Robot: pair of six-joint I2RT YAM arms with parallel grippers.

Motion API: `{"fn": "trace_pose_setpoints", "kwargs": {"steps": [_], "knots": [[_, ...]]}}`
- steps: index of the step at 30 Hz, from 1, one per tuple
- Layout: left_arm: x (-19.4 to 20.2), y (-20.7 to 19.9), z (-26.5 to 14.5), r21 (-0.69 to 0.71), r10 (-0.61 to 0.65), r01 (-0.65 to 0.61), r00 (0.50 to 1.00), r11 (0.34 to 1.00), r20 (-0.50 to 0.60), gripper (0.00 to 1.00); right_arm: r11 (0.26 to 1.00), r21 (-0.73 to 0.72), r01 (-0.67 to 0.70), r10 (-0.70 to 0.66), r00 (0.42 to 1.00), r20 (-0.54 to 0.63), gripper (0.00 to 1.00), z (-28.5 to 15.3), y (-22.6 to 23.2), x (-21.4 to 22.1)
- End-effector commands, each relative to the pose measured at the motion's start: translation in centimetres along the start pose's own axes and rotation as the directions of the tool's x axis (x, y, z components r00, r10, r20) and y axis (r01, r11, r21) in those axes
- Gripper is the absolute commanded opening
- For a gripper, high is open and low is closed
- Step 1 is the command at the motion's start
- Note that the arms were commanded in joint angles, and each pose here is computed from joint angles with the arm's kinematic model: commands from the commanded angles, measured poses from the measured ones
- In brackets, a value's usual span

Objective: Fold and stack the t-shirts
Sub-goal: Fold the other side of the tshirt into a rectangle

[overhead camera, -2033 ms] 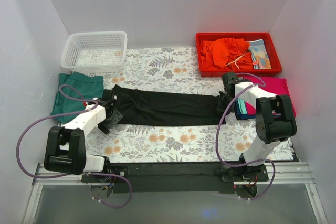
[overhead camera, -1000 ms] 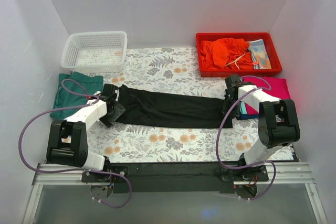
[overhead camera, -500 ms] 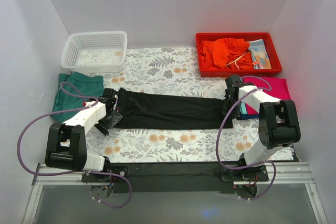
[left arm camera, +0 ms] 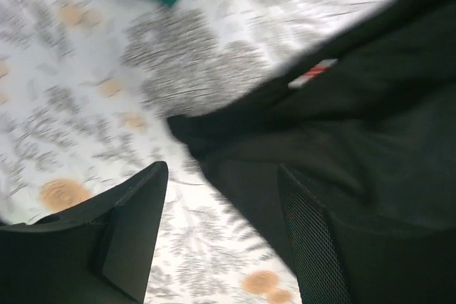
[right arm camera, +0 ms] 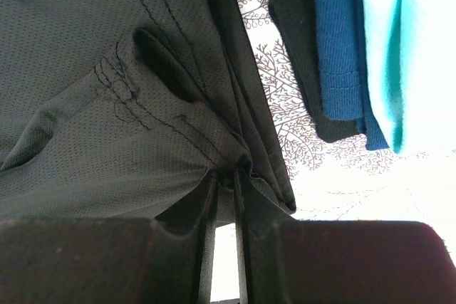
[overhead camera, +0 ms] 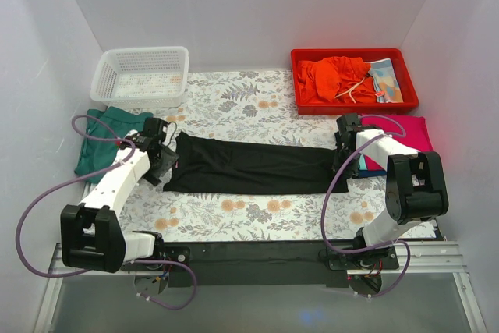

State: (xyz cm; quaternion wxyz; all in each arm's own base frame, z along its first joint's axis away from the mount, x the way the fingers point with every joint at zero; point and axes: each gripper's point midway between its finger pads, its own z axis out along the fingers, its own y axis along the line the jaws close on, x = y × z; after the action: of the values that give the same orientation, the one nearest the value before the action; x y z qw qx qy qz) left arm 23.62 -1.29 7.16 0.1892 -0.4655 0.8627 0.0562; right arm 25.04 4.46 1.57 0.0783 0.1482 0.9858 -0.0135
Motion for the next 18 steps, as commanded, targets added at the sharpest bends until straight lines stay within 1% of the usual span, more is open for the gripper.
{"fn": "trace_pose_setpoints", "kwargs": {"steps": [1, 2, 3, 5, 6, 8, 12, 13, 14, 18], "knots": [[-4.1, -7.4, -4.2, 0.312, -0.021, -0.007, 0.996, 0.950, 0.088, 0.61, 0.992, 0.124, 0.025, -0.011, 0.994, -0.109, 0.18, 1.2, -3.1, 3.2], [-4.7, -8.7, -4.5, 0.346, -0.024, -0.012, 0.995, 0.938, 0.099, 0.61, 0.992, 0.120, 0.026, -0.012, 0.994, -0.111, 0.18, 1.3, -3.0, 3.3], [-4.3, -9.4, -3.5, 0.334, 0.009, -0.035, 0.997, 0.942, 0.077, 0.61, 0.993, 0.116, 0.025, -0.012, 0.994, -0.109, 0.18, 1.3, -2.9, 3.2], [-4.7, -11.7, -3.6, 0.382, 0.019, -0.044, 0.998, 0.923, 0.067, 0.61, 0.994, 0.109, 0.026, -0.013, 0.994, -0.113, 0.17, 1.4, -2.8, 3.2], [-4.2, -12.5, -2.4, 0.380, 0.060, -0.075, 0.997, 0.922, 0.051, 0.61, 0.994, 0.106, 0.025, -0.013, 0.993, -0.114, 0.17, 1.5, -2.7, 3.3], [-4.2, -14.3, -2.0, 0.425, 0.068, -0.081, 0.997, 0.901, 0.046, 0.61, 0.994, 0.102, 0.026, -0.014, 0.993, -0.116, 0.17, 1.5, -2.6, 3.3], [-3.9, -16.5, -0.4, 0.457, 0.105, -0.109, 0.994, 0.883, 0.033, 0.61, 0.995, 0.095, 0.027, -0.016, 0.993, -0.116, 0.17, 1.6, -2.5, 3.1], [-3.4, -16.7, 0.6, 0.441, 0.119, -0.113, 0.993, 0.890, 0.015, 0.61, 0.995, 0.092, 0.026, -0.016, 0.993, -0.114, 0.17, 1.6, -2.4, 3.0], [-3.2, -17.3, 0.7, 0.462, 0.128, -0.116, 0.992, 0.879, 0.006, 0.60, 0.996, 0.089, 0.025, -0.015, 0.994, -0.112, 0.16, 1.6, -2.3, 2.8], [-2.7, -18.0, 1.8, 0.476, 0.144, -0.124, 0.990, 0.870, -0.005, 0.53, 0.996, 0.082, 0.027, -0.018, 0.994, -0.112, 0.16, 1.5, -2.0, 2.5]]}}
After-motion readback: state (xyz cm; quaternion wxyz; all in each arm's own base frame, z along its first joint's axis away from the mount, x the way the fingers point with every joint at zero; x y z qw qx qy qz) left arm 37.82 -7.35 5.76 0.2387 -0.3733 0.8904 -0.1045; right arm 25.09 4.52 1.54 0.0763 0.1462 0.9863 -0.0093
